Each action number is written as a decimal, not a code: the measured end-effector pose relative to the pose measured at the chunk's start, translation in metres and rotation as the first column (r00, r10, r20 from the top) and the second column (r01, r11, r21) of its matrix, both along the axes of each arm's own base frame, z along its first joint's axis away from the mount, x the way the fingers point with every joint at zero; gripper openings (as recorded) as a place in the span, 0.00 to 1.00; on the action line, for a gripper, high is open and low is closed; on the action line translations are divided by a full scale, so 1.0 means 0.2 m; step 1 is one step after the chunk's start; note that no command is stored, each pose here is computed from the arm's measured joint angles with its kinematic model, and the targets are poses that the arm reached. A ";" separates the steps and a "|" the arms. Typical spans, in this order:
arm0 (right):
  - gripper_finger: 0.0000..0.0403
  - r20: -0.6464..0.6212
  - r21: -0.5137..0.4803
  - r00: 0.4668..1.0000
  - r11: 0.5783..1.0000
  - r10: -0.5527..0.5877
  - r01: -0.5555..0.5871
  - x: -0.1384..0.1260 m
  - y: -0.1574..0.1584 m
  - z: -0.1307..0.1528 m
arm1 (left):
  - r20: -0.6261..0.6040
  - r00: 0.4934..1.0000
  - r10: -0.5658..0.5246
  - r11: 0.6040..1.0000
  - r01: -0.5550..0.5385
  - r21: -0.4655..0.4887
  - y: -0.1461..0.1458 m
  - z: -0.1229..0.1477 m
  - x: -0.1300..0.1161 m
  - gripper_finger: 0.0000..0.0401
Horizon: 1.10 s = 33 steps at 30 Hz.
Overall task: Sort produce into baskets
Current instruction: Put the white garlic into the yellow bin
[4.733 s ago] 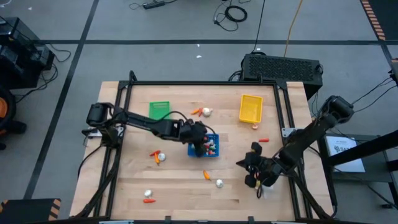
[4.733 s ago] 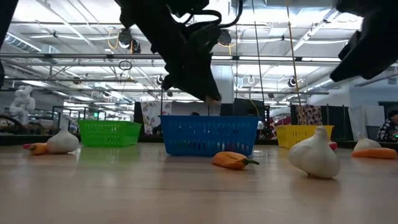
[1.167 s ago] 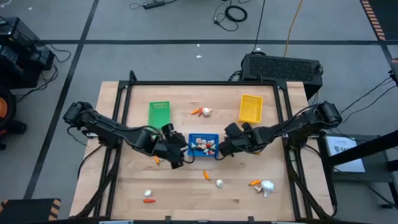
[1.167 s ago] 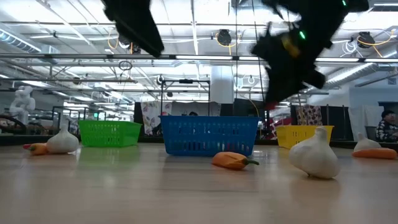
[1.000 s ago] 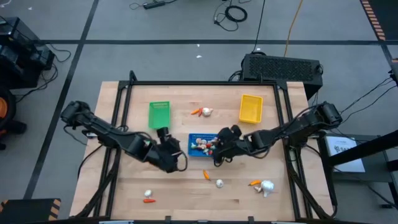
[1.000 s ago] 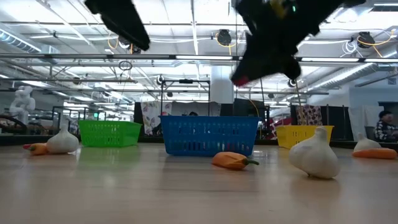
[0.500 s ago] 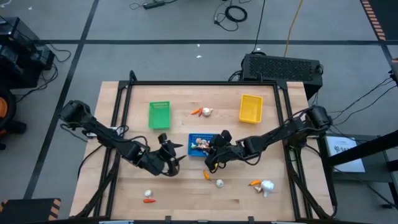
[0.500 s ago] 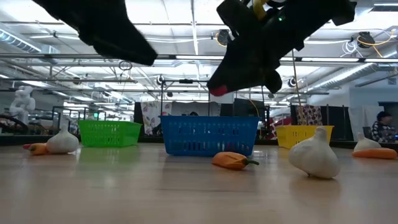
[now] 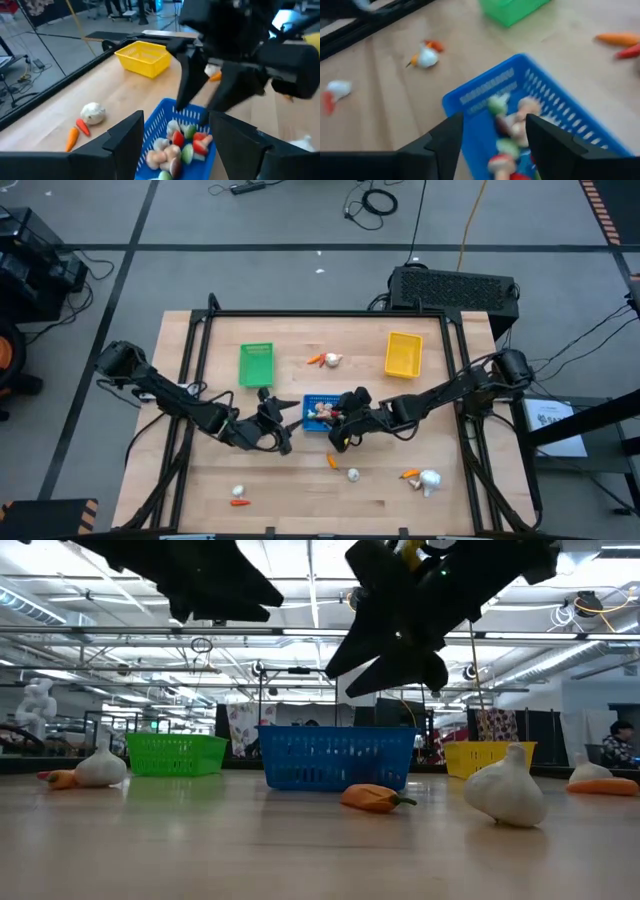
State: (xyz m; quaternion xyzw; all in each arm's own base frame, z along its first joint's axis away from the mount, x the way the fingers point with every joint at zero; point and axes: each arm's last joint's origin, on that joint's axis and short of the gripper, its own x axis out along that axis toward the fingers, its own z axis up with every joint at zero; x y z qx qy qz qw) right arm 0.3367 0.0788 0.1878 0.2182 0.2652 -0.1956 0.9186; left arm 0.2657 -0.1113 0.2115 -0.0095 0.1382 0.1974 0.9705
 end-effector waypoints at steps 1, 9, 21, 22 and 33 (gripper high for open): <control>0.52 -0.006 0.029 1.000 0.999 0.030 -0.030 0.00 0.00 0.01 | -0.008 1.000 -0.010 1.000 0.010 -0.003 0.00 0.00 0.00 0.58; 0.52 0.034 0.314 0.970 0.919 0.241 -0.239 -0.04 0.15 0.05 | -0.082 0.996 -0.040 0.999 0.042 0.017 0.01 -0.03 -0.01 0.58; 0.49 -0.035 0.265 0.965 0.933 0.261 -0.243 -0.26 0.63 0.17 | -0.096 0.994 -0.042 0.999 0.045 0.021 0.01 -0.04 -0.01 0.58; 0.49 -0.051 0.249 0.967 0.941 0.248 -0.229 -0.29 0.65 0.16 | -0.097 0.994 -0.042 0.999 0.045 0.021 0.01 -0.04 -0.01 0.58; 0.49 -0.080 0.043 0.993 0.995 0.092 -0.088 -0.35 0.76 -0.04 | -0.096 0.994 -0.043 0.999 0.045 0.020 0.01 -0.04 -0.01 0.58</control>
